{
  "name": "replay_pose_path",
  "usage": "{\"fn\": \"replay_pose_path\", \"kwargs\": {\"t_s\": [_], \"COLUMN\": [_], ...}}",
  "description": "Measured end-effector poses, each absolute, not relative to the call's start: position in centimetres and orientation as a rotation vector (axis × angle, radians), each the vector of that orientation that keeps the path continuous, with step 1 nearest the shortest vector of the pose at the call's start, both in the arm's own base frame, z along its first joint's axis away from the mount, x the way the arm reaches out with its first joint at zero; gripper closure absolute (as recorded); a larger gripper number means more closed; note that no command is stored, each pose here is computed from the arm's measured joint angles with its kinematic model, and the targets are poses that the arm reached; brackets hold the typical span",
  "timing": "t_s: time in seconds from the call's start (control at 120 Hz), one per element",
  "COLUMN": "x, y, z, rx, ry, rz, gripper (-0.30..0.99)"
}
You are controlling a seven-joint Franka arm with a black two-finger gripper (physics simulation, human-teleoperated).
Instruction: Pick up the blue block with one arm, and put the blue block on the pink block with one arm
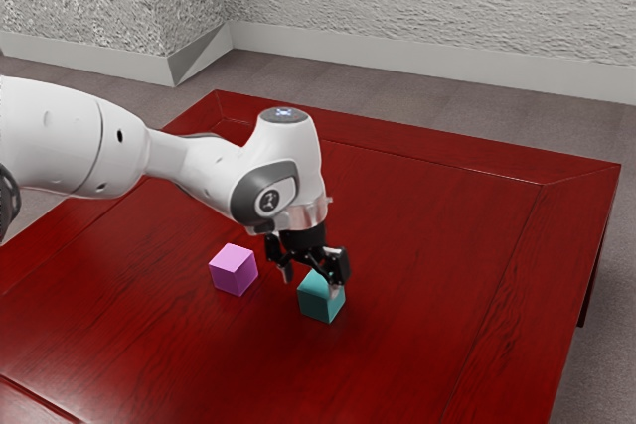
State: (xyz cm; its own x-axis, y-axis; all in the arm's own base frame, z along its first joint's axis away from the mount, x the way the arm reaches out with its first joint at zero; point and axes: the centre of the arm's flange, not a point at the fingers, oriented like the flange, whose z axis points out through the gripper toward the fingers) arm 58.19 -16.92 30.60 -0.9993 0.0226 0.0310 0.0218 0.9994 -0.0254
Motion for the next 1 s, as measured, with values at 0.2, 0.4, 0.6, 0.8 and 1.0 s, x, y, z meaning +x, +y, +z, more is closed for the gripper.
{"fn": "replay_pose_path", "kwargs": {"t_s": [0.2,0.4,0.6,0.8,1.0], "x": [58.8,58.9,59.1,59.3,59.4], "y": [-17.1,-17.1,-17.2,-17.2,-17.1], "z": [30.0,29.7,29.5,28.5,28.5], "rx": [-0.034,-0.034,-0.035,-0.034,-0.035], "ry": [-3.109,-3.106,-3.106,-3.092,-3.094], "rz": [0.04,0.04,0.04,0.034,0.032], "gripper": [0.0,0.0,0.0,0.0,0.0]}}
